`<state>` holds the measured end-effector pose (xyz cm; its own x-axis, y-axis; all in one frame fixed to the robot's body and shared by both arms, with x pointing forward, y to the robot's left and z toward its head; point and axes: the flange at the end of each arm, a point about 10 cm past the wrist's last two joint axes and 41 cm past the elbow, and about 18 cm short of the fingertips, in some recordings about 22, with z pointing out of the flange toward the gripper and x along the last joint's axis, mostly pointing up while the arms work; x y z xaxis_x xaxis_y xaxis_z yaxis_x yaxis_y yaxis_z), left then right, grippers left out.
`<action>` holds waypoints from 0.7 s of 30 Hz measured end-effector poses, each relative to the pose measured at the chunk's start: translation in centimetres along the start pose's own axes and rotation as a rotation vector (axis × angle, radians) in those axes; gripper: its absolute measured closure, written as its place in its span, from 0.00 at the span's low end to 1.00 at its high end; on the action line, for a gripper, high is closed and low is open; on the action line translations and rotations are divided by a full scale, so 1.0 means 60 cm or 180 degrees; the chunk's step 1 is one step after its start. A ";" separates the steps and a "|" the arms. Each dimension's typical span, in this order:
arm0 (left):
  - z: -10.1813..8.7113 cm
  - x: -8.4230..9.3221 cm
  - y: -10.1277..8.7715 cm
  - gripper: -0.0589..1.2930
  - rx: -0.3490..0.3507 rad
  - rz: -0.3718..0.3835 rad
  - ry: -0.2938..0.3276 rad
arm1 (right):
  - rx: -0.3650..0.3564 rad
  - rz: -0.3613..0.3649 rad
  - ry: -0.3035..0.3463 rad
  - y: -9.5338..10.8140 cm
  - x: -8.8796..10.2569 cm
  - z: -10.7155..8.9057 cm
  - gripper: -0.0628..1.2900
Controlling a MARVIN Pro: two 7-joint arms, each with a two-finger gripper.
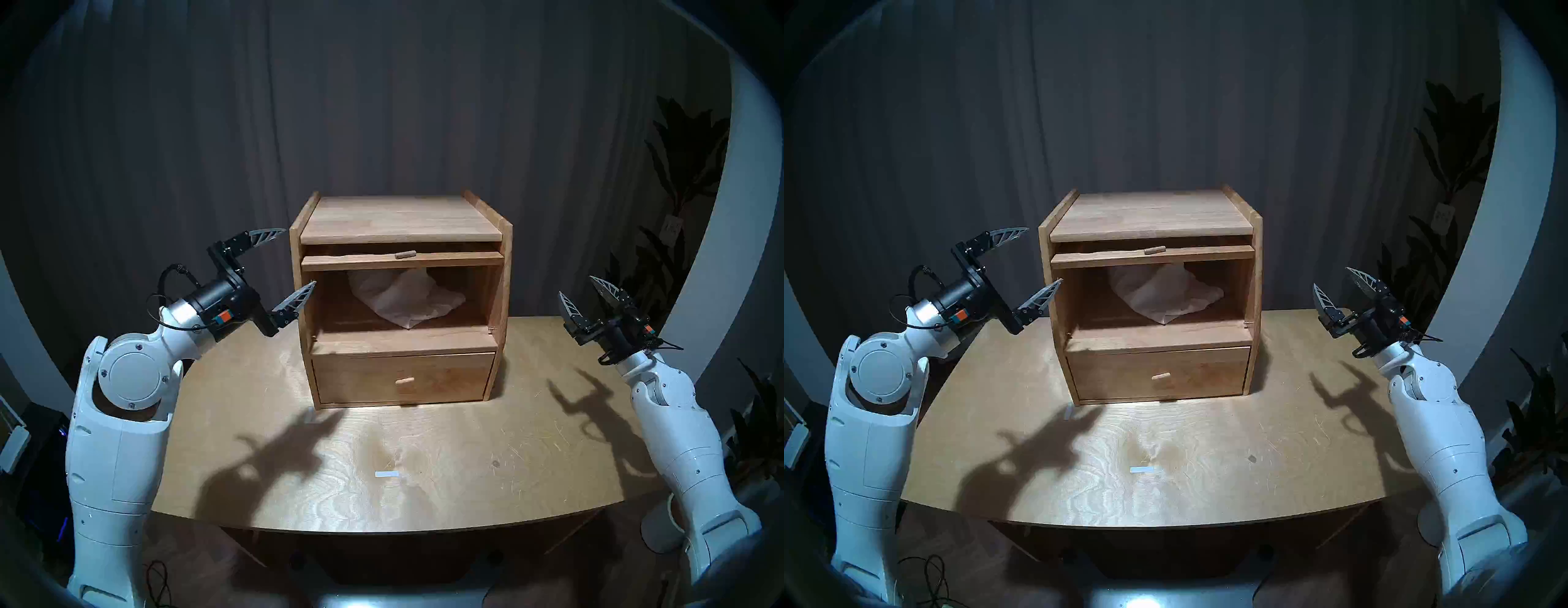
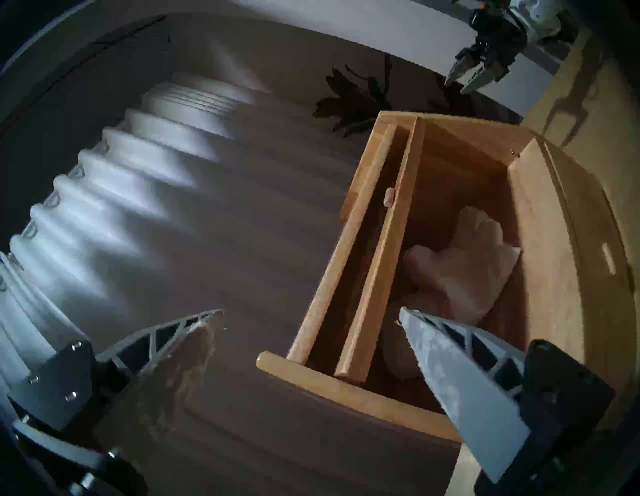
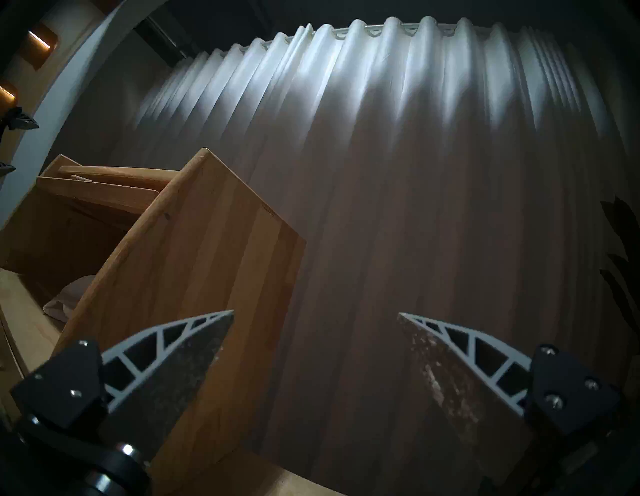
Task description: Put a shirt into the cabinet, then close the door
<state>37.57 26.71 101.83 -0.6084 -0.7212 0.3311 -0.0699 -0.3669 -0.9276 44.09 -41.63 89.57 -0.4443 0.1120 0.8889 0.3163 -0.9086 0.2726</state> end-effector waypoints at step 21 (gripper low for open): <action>0.031 0.079 0.026 0.05 0.0036 0.0954 -0.0987 | 0.0059 -0.0003 0.0123 0.003 -0.007 0.002 0.03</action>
<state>36.06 21.63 102.27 -0.3341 -0.9387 0.0852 0.0835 -0.1195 -0.9893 44.42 -41.81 89.27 -0.4764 0.0970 0.8739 0.3313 -0.9008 0.2806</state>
